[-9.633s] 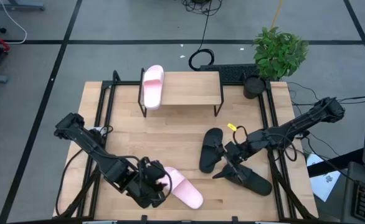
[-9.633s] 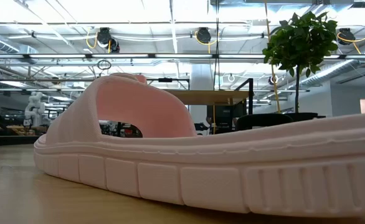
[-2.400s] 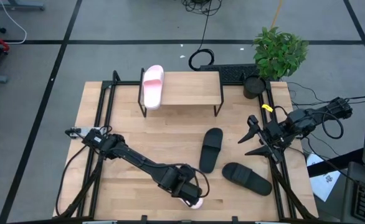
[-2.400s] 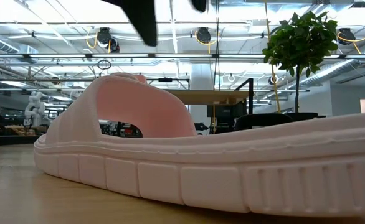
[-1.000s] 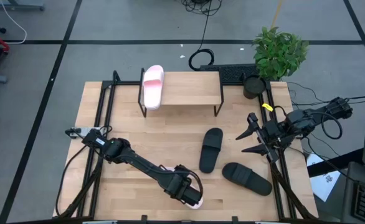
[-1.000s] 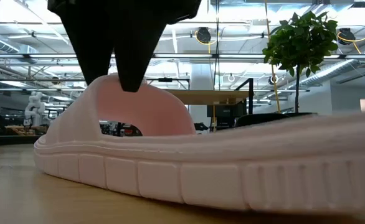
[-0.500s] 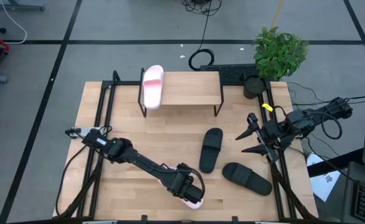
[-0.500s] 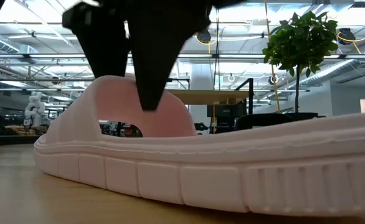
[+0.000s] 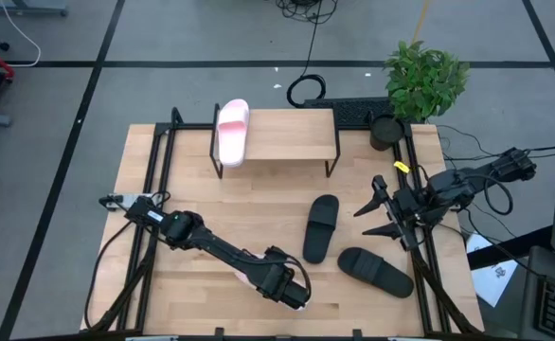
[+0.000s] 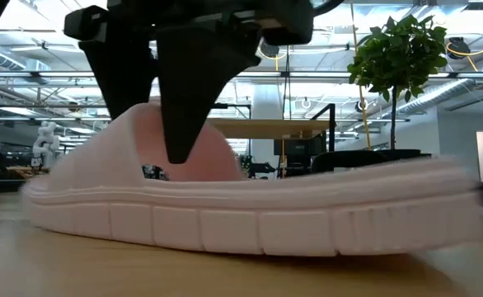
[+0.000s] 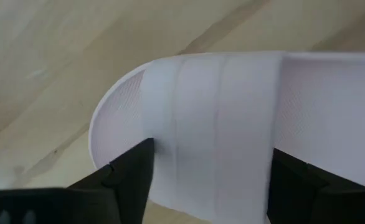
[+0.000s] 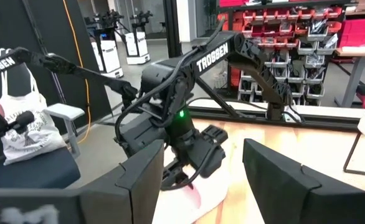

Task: Pick and place slides into the shelf
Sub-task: Put the pink slide on the shelf

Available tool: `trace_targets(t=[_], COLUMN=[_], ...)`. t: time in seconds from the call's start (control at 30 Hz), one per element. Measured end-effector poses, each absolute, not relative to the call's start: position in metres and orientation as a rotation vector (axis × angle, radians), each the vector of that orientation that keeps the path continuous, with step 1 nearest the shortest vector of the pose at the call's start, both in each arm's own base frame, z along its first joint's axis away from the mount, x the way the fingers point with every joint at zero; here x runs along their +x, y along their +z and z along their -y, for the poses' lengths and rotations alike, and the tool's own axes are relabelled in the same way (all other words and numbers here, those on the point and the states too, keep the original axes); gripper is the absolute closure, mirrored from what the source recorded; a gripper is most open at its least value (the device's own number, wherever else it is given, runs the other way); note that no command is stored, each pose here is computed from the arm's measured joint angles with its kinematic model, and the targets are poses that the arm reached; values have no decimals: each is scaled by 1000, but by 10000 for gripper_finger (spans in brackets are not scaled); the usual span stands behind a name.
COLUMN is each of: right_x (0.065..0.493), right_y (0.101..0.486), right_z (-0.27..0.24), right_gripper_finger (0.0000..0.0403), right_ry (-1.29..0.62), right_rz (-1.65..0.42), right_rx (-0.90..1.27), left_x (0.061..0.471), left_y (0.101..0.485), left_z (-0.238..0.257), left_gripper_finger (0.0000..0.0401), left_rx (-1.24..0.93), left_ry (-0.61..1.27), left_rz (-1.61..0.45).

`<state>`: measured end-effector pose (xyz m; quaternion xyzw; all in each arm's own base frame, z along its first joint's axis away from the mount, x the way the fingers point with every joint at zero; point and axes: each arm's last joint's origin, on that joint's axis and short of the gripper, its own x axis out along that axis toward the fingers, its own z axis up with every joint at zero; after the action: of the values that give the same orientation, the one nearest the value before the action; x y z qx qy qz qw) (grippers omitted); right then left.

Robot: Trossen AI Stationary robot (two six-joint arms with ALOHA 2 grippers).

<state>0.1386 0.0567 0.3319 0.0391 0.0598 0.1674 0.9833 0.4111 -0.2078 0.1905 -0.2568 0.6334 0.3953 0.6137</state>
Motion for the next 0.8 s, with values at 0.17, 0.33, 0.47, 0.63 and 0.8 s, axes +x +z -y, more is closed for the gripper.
trace_targets(t=[0.17,0.33,0.47,0.63,0.8], right_x=[141,142,143,143,143], right_y=[321,317,320,323,323], right_z=[-58,-58,-58,-59,-59], right_gripper_finger=[193,193,193,193,193], right_ry=[335,336,338,344,345], right_rz=[-145,-128,-93,-72,-64], right_rx=[86,92,98,102,103], left_x=[412,412,412,412,412], left_y=[191,190,190,190,190], left_z=[206,206,206,207,207], left_gripper_finger=[150,150,150,150,150], left_rx=[-603,-616,-635,-661,-667], left_ry=[940,952,964,964,957], left_rz=[-1431,-1422,-1423,-1445,-1456])
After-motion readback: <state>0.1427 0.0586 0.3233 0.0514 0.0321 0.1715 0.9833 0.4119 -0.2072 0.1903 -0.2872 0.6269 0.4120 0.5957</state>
